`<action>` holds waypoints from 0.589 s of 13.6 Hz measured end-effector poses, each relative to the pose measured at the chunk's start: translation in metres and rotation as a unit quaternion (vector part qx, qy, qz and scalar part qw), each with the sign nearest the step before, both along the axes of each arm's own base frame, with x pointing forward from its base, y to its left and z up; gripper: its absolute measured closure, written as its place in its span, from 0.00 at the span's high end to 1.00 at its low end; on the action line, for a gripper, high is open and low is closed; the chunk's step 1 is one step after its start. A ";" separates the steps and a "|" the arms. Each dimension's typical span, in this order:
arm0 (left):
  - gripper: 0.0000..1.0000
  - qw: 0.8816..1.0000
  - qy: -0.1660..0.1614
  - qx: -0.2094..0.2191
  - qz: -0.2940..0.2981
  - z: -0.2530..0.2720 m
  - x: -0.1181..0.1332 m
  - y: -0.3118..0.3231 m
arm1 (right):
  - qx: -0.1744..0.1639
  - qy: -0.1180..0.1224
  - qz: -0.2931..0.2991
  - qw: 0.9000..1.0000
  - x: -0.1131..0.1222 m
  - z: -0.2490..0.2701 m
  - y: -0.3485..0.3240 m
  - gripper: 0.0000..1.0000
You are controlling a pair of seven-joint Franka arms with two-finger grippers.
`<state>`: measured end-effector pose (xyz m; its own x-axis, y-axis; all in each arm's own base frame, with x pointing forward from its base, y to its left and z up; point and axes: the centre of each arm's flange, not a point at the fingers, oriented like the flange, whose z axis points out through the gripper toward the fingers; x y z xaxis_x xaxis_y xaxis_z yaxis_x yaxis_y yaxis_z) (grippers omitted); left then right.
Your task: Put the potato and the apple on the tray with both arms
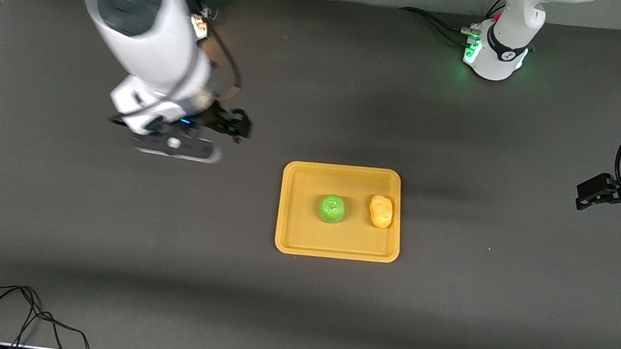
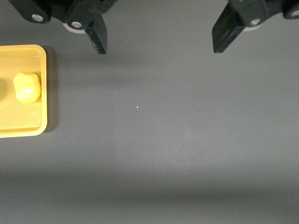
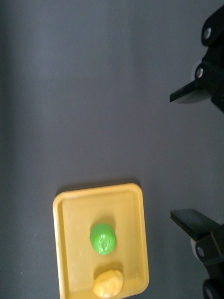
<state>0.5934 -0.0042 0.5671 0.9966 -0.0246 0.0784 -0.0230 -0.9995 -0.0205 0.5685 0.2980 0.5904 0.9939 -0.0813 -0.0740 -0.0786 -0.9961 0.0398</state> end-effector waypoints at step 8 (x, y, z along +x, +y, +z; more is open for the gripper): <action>1.00 1.000 0.000 0.000 0.000 0.000 0.001 0.000 | 0.034 -0.008 0.021 0.999 0.000 0.034 -0.272 1.00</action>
